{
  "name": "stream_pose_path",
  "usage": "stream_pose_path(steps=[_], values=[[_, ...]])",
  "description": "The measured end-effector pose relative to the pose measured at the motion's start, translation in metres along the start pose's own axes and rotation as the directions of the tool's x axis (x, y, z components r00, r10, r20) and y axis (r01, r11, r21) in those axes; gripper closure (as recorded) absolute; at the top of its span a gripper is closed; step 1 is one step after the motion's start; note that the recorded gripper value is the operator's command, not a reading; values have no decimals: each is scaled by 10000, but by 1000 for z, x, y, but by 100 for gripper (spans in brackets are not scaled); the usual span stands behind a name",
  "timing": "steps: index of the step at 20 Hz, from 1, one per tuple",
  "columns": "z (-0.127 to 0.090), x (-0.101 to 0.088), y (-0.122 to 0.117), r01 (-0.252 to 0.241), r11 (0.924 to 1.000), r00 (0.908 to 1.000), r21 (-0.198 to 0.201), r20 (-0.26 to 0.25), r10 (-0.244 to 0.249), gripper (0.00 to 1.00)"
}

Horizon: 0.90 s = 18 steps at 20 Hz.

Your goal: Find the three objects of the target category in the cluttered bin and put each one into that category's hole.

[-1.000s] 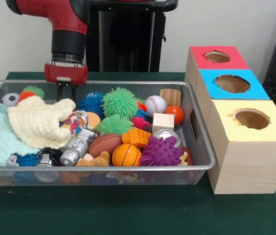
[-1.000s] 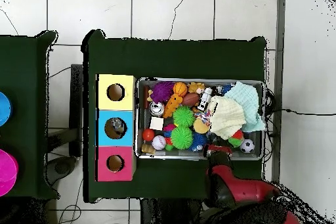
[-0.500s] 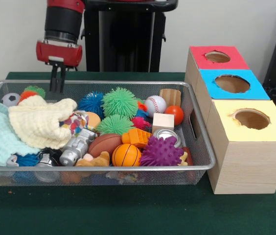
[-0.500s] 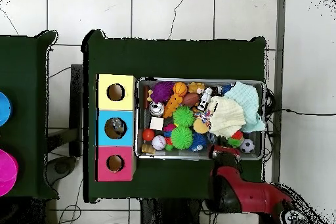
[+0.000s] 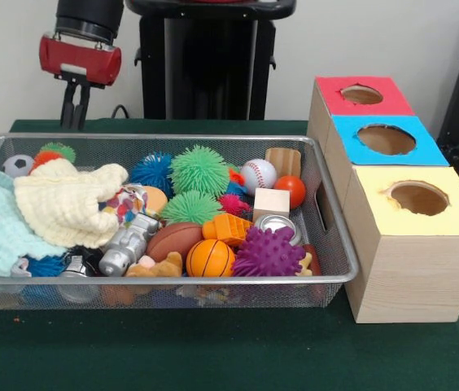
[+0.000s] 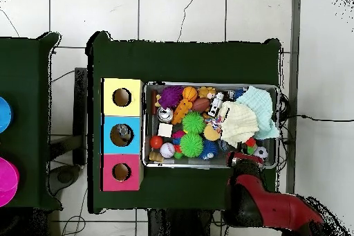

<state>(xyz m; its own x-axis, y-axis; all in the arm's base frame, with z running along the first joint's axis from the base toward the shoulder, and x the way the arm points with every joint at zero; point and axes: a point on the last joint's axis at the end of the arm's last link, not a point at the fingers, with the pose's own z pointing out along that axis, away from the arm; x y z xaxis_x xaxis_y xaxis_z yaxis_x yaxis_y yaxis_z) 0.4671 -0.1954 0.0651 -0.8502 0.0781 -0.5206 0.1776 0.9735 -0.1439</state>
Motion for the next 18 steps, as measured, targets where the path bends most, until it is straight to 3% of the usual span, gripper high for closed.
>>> stream_pose_path(steps=[6, 12, 13, 18], values=[[5, 4, 4, -348, 9988, 9992, -338, -195, 341, 100], [9, 14, 22, -262, 9976, 9990, -638, -377, 238, 100], [10, 18, 39, -144, 9960, 9992, -881, -394, 109, 0], [10, 20, 54, -23, 9938, 9994, -1110, -357, -16, 0]])
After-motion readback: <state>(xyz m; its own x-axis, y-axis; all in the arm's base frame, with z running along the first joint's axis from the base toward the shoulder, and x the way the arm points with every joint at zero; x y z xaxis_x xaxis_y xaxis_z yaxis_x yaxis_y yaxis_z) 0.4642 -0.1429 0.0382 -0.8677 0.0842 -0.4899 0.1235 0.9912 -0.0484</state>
